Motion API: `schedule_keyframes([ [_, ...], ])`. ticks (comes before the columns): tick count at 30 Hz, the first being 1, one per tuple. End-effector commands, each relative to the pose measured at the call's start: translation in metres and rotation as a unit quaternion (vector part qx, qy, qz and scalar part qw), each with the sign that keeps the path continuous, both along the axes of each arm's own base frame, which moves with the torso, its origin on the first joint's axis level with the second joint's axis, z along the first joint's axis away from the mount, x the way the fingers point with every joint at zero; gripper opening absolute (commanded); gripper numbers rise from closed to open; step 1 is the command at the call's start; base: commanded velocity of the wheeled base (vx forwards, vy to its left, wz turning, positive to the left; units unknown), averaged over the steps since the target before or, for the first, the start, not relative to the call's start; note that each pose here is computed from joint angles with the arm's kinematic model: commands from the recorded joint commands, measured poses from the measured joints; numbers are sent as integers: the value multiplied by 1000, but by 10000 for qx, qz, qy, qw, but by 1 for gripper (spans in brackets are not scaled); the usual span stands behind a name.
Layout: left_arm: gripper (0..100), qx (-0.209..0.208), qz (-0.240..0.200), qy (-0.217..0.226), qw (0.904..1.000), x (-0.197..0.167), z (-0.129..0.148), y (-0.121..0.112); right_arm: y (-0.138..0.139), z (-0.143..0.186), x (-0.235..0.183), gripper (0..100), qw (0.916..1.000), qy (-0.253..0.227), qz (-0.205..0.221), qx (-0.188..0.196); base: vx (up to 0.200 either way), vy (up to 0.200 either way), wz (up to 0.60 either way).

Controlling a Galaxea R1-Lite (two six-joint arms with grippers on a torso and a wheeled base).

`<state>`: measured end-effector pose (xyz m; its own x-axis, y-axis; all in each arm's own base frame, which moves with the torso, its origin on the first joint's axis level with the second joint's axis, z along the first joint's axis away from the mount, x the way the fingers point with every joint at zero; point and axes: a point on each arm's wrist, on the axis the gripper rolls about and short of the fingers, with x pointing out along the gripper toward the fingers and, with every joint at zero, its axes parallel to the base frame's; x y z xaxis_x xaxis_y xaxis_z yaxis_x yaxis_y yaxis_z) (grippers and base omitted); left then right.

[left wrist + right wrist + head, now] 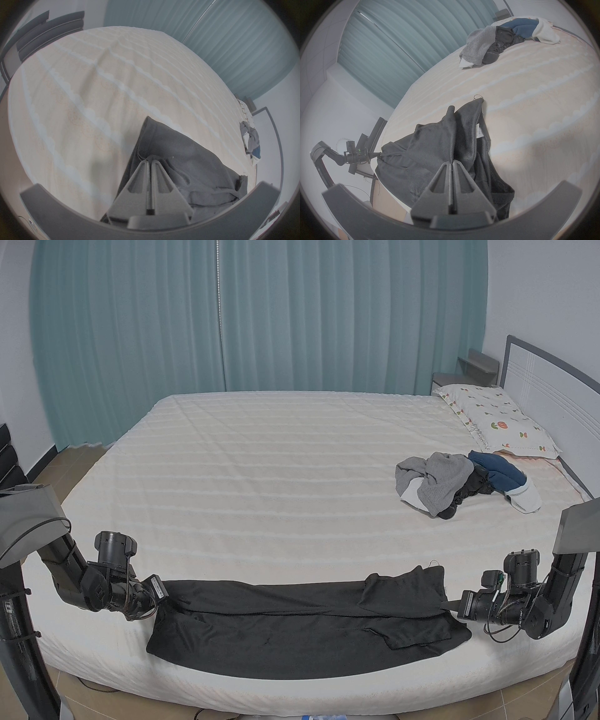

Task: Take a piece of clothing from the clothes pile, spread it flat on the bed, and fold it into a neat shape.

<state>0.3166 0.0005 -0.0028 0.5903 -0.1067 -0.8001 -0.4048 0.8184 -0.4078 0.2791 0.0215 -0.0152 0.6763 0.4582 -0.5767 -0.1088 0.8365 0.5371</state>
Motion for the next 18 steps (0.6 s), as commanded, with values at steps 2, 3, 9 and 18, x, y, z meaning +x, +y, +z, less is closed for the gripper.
schedule_keyframes([
  [2, 0, 156, 136, -114, 9997, 4, 3, 1, 1, -1, 0, 0, 10000, 19, -10, 21, 0, 0, 0],
  [3, 0, 158, 147, -136, 9997, 4, 4, 1, 1, 0, 0, 0, 10000, 12, -10, 22, 0, 0, 0],
  [9, 0, -72, 430, -488, 9979, 7, 26, 1, 2, 2, 1, 0, 9999, 13, -92, 79, 0, 0, 0],
  [18, 0, -78, 439, -710, 9965, 5, 40, 1, 2, 1, 0, 0, 9998, 26, -191, 1, 0, 0, 0],
])
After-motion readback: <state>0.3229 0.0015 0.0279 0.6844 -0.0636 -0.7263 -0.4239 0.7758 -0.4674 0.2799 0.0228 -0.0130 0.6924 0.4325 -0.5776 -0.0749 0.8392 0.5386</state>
